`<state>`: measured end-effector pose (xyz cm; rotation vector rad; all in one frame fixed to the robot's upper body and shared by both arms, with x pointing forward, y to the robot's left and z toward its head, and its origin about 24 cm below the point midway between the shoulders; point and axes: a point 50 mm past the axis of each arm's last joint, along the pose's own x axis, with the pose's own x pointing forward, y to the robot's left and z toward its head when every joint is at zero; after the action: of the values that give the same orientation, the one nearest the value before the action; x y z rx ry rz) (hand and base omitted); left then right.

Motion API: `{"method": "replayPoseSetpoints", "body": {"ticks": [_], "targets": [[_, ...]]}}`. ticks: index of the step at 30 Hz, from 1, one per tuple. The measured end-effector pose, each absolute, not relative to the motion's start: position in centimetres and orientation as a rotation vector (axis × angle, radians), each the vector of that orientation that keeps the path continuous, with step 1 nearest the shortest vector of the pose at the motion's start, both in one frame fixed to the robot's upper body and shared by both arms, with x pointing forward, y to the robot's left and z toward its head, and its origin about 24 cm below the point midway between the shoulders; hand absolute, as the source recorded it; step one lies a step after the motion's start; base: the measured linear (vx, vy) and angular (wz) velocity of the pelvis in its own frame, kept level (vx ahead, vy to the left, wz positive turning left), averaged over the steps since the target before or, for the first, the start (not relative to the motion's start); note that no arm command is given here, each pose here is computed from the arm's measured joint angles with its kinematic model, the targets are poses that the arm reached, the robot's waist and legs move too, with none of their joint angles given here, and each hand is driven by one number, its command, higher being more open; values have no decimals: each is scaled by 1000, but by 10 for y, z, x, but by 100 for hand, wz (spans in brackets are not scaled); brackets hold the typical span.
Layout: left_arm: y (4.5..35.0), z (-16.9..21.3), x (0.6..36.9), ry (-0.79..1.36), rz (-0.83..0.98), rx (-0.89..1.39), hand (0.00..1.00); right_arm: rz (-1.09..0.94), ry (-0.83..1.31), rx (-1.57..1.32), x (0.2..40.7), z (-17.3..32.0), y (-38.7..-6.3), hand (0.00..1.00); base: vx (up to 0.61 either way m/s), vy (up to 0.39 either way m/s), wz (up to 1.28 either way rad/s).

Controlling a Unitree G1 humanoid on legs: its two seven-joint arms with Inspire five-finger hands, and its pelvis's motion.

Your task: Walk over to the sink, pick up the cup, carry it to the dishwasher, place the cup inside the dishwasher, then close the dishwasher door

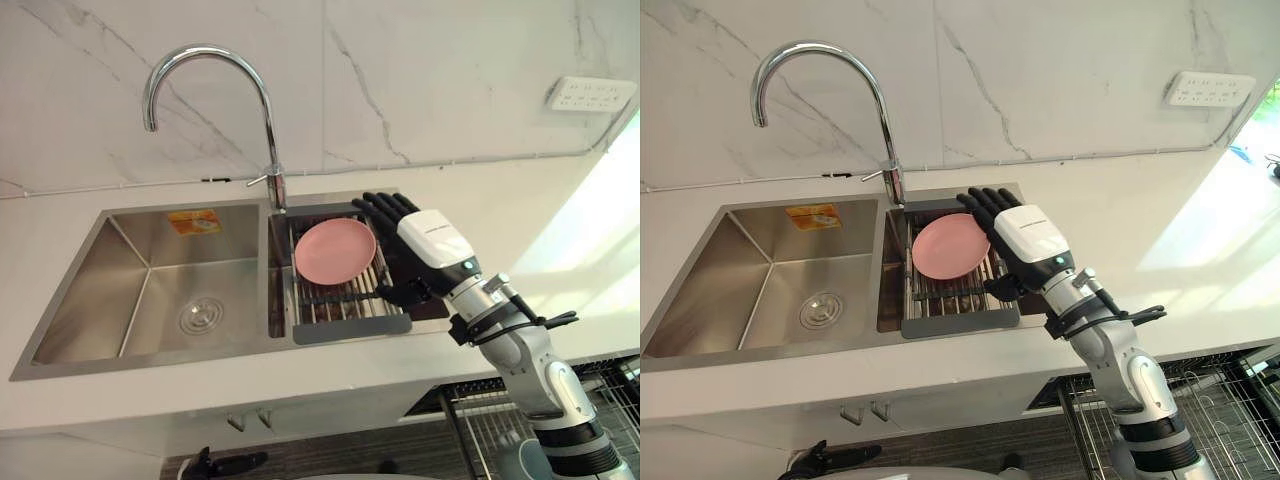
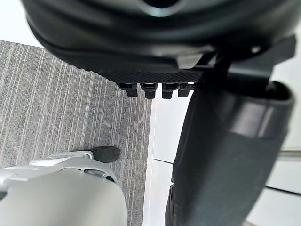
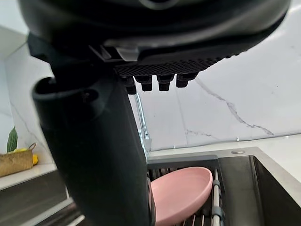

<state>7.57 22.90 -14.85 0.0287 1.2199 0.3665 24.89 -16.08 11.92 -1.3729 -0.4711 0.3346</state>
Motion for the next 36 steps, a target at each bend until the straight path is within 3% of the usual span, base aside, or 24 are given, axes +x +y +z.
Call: {"method": "replayPoseSetpoints", "body": {"ticks": [7,17,36], "targets": [[224,-150,75,1235,336,43,100,412,-415,-1480,254,97,-152,100,0,0,1],[224,-152,71,1257,313,72,100,354,-401,-1606,271,73,-145,100,-11,9,8],[226,-152,72,1249,318,84,100,552,-59,-1760,306,33,-137,100,-6,16,8]]}}
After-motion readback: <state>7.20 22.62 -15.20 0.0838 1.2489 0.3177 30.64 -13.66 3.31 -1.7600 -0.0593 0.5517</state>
